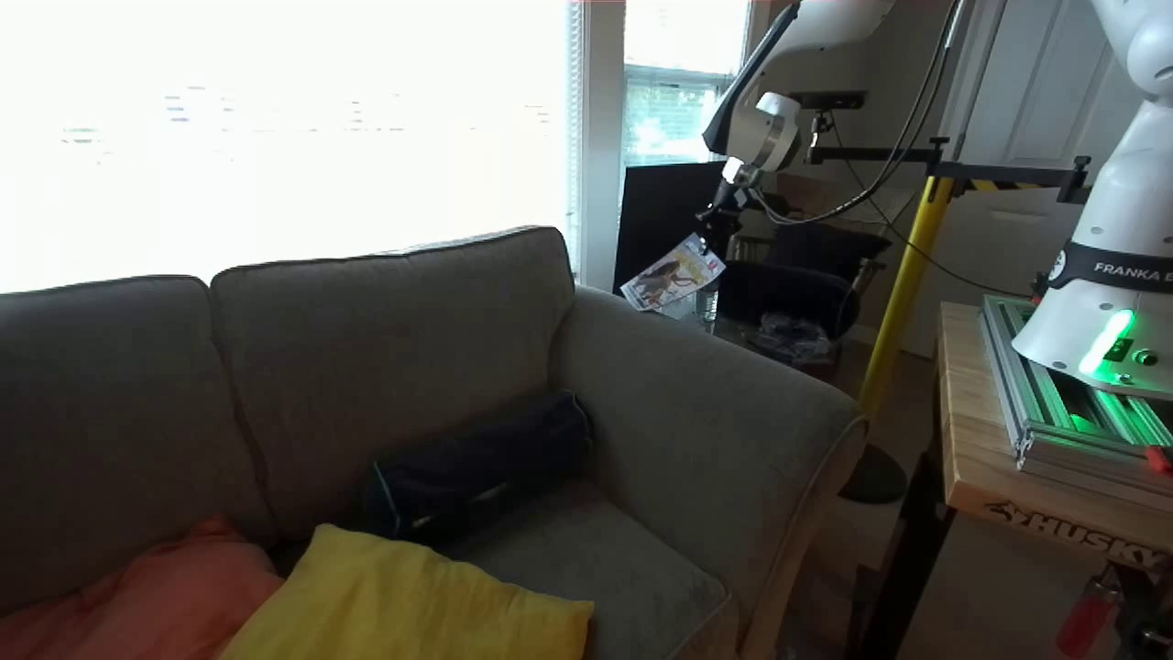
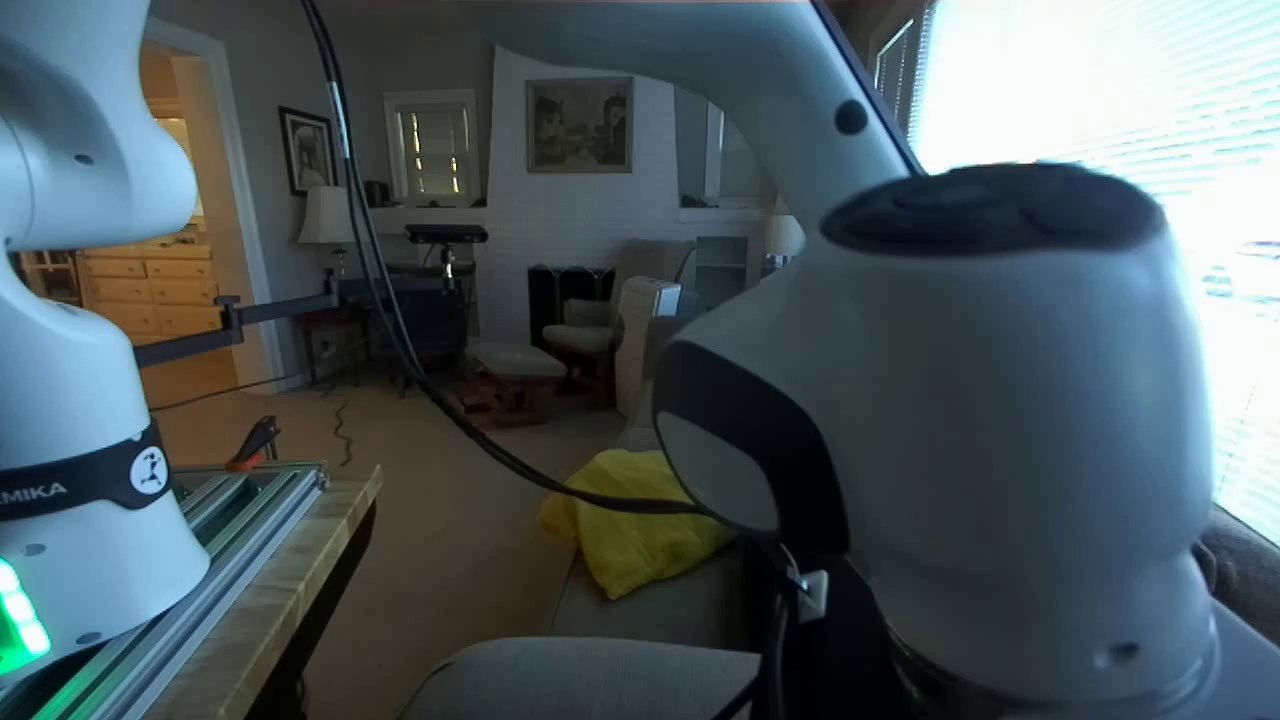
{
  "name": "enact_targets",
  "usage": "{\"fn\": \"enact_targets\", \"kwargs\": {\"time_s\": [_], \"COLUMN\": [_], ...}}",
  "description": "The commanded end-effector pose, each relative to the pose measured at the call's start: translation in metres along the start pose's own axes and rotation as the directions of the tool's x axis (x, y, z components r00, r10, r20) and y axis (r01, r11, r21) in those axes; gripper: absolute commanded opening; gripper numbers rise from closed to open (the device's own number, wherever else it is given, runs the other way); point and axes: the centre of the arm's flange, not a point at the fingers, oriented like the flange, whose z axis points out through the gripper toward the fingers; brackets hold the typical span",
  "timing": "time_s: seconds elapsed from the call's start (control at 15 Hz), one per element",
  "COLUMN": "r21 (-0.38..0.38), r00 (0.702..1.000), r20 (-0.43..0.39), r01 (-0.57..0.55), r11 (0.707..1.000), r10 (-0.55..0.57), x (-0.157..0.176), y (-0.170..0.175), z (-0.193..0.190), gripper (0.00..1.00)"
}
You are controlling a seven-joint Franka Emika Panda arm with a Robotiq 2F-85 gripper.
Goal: Place the magazine from the right armrest on the table.
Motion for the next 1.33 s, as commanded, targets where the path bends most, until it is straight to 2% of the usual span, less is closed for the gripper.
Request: {"fn": "enact_targets", "kwargs": {"time_s": [0.0, 0.07, 0.27, 0.53, 0.67, 0.93, 1.2, 1.27], "r21": [-0.119, -0.149, -0.183, -0.192, -0.191, -0.135, -0.027, -0.005], "r00": [0.995, 0.989, 0.944, 0.848, 0.79, 0.648, 0.494, 0.495], "r20": [-0.005, -0.032, -0.109, -0.162, -0.187, -0.242, -0.287, -0.261], "r01": [-0.103, -0.149, -0.326, -0.528, -0.612, -0.759, -0.861, -0.859], "r11": [0.988, 0.978, 0.927, 0.827, 0.768, 0.637, 0.509, 0.512], "r10": [0.103, 0.145, 0.311, 0.504, 0.583, 0.722, 0.821, 0.829], "x": [-0.036, -0.042, -0.068, -0.093, -0.103, -0.111, -0.107, -0.106], "y": [-0.002, -0.001, -0.007, -0.019, -0.022, -0.013, 0.008, 0.007], "z": [-0.069, -0.082, -0.091, -0.078, -0.07, -0.056, -0.049, -0.048], "gripper": [0.01, 0.01, 0.01, 0.01, 0.01, 0.01, 0.01, 0.01]}}
